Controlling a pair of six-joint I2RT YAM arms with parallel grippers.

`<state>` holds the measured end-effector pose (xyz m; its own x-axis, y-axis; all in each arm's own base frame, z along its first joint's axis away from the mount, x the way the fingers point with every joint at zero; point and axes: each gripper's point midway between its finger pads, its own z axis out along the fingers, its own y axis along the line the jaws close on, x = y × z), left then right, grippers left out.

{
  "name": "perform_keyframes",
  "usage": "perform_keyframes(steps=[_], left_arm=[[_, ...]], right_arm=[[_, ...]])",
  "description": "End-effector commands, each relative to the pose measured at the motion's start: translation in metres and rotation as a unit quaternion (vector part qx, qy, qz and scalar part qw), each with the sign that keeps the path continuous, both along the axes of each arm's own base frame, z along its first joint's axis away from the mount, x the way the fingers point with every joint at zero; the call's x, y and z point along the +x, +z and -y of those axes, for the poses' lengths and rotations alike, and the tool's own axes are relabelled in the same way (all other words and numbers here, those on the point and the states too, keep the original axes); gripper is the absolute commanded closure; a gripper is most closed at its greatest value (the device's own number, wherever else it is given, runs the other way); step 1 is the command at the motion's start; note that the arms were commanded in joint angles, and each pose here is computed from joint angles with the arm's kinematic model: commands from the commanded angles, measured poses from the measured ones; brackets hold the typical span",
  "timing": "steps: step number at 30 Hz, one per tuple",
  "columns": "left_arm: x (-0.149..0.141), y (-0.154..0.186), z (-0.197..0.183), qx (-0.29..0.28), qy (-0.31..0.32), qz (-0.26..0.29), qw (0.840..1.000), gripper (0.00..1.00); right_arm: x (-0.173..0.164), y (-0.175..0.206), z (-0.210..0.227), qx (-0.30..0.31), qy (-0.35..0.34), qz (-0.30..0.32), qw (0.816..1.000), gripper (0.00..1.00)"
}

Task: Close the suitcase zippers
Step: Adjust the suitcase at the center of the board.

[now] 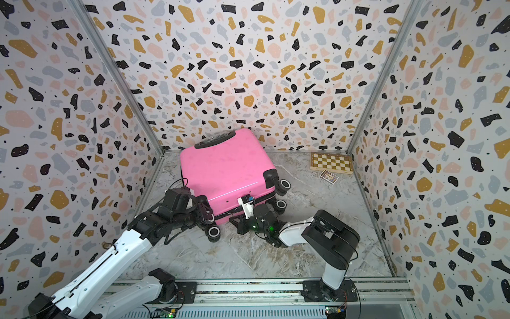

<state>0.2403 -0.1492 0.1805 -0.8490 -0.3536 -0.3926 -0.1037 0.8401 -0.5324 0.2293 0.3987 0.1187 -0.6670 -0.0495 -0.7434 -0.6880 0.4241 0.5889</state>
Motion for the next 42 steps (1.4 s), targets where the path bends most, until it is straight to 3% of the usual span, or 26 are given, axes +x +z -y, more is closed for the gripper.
perform_keyframes(steps=[1,3,6,9,12,17,24,34,42], left_arm=[[0.016,0.074,0.052,-0.049,-0.145,0.154,0.976,0.3],[0.011,0.079,0.046,-0.022,-0.162,0.165,0.973,0.13],[0.004,0.086,0.036,0.014,-0.179,0.184,0.966,0.0],[0.001,0.088,0.025,0.058,-0.189,0.191,0.961,0.0],[0.003,0.087,0.012,0.103,-0.182,0.189,0.959,0.0],[0.003,0.085,0.007,0.136,-0.198,0.19,0.952,0.0],[0.001,0.069,0.02,0.124,-0.242,0.19,0.943,0.03],[0.001,0.05,0.066,0.005,-0.284,0.192,0.939,0.06],[0.017,0.045,0.076,-0.02,-0.258,0.194,0.946,0.1]], right_arm=[[-0.044,0.035,-0.008,0.002,0.113,0.076,0.991,1.0],[-0.031,0.028,0.009,-0.014,0.092,0.075,0.993,1.0],[-0.009,0.014,0.031,-0.079,0.045,0.102,0.991,1.0],[0.01,0.01,0.052,-0.117,0.014,0.123,0.985,1.0],[0.03,0.012,0.074,-0.117,-0.011,0.117,0.986,1.0],[0.057,0.009,0.108,-0.133,-0.043,0.118,0.983,1.0],[0.076,0.006,0.132,-0.147,-0.045,0.118,0.981,1.0],[0.04,0.015,0.103,-0.119,0.035,0.142,0.982,1.0],[-0.004,0.019,0.073,-0.108,0.108,0.177,0.972,1.0]])
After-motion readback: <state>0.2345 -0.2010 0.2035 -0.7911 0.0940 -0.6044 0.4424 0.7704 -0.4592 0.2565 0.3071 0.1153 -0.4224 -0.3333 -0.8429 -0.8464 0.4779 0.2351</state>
